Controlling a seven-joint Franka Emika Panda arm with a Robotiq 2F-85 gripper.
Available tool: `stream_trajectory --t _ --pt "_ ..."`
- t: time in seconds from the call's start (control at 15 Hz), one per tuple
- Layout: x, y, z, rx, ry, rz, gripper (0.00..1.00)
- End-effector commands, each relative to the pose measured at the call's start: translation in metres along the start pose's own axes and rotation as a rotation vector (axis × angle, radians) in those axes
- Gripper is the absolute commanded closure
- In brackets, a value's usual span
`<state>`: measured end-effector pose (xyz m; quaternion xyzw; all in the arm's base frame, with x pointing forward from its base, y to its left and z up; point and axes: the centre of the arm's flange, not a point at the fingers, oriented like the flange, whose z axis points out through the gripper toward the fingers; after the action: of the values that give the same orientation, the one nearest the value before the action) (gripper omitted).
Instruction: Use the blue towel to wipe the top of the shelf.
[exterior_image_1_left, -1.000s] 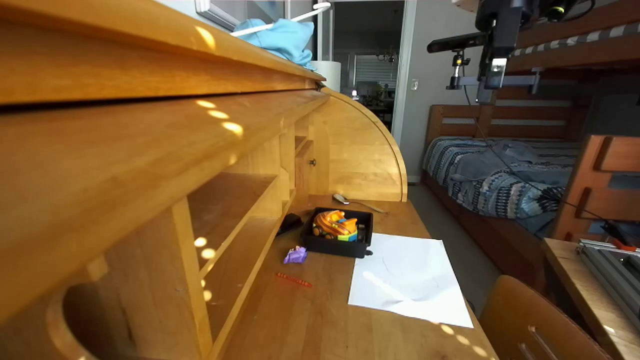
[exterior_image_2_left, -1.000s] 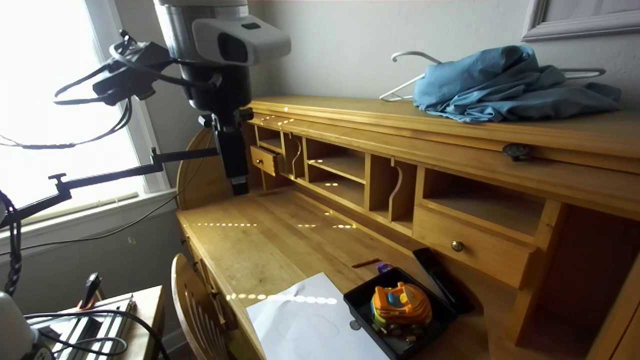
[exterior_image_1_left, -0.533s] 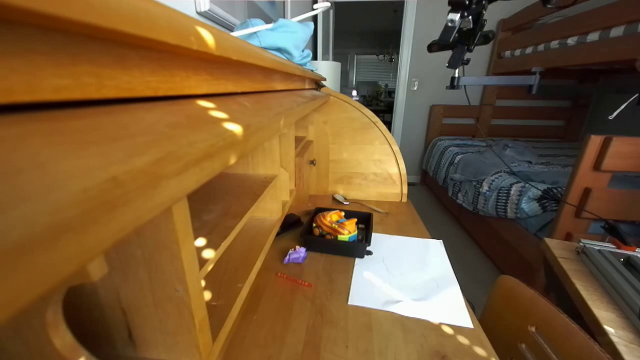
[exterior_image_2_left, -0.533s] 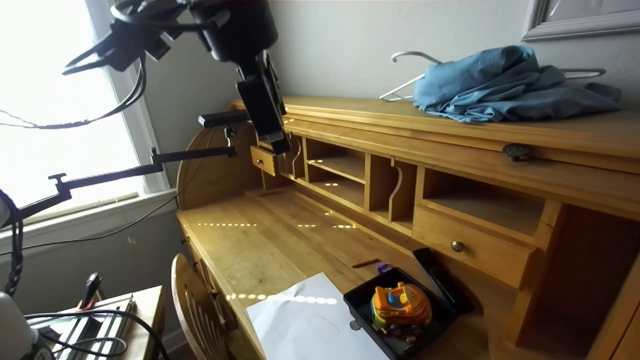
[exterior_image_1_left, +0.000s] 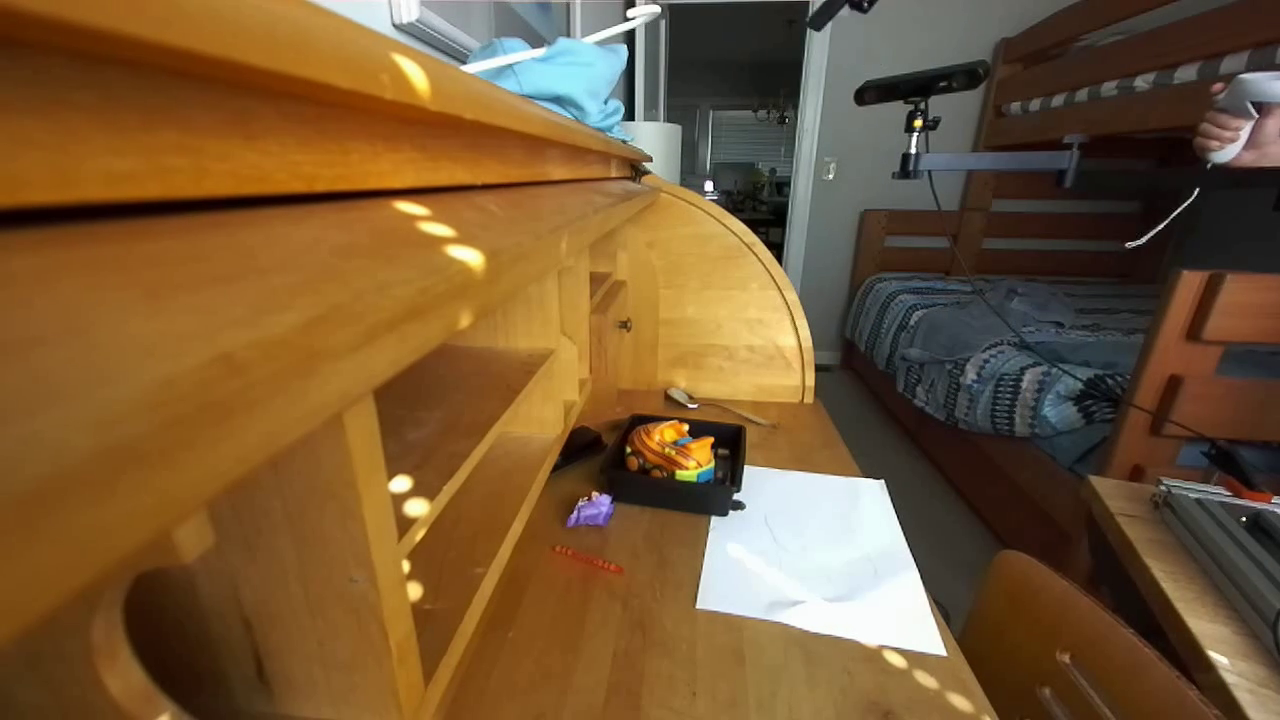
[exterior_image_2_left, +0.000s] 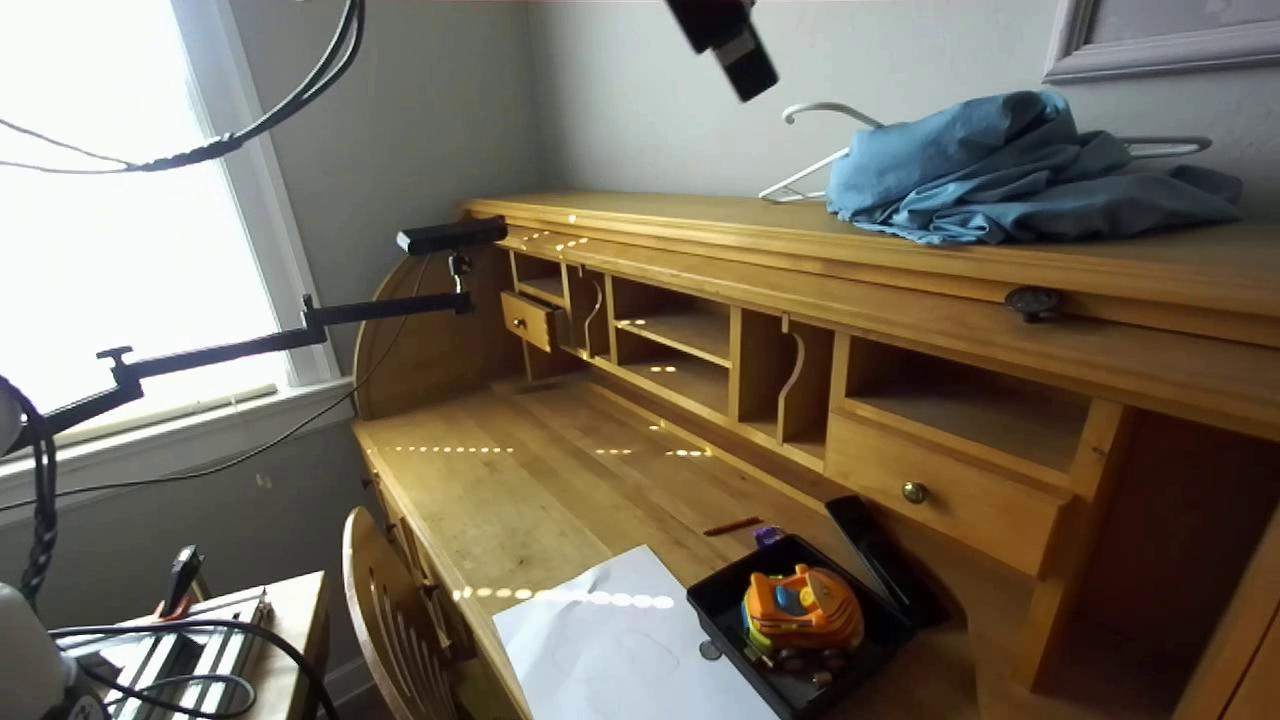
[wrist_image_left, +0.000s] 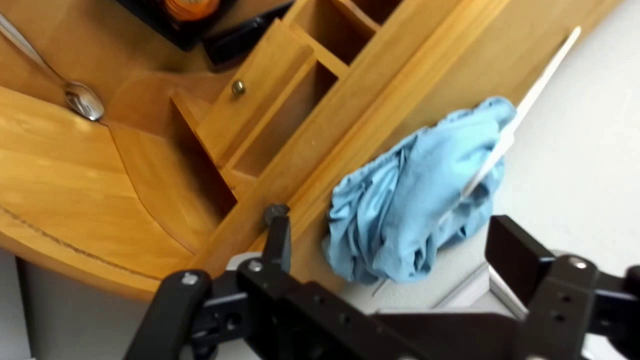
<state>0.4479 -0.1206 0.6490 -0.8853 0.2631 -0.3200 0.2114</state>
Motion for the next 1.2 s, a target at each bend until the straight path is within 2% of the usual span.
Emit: stream_trajectory --t 0.0,0.27,0.6,0.67,0.73,0.87,1.07,1.13 --pt "0.051 -0.026 0.026 0.046 0.167 0.115 0.0" --pt "0.093 -0.031 0.052 0.077 0.324 0.259 0.0" --pt "0.114 -0.041 0.105 0.063 0.281 0.313 0.0" --pt "0.112 -0.044 0.109 0.081 0.257 0.31 0.0" --pt "0.095 -0.033 0.099 0.044 0.277 0.281 0.0" --pt "0.098 -0.038 0.111 0.049 0.268 0.282 0.0" --pt "0.1 -0.041 0.111 0.054 0.27 0.282 0.0" --pt "0.095 -0.038 0.116 0.031 0.27 0.277 0.0"
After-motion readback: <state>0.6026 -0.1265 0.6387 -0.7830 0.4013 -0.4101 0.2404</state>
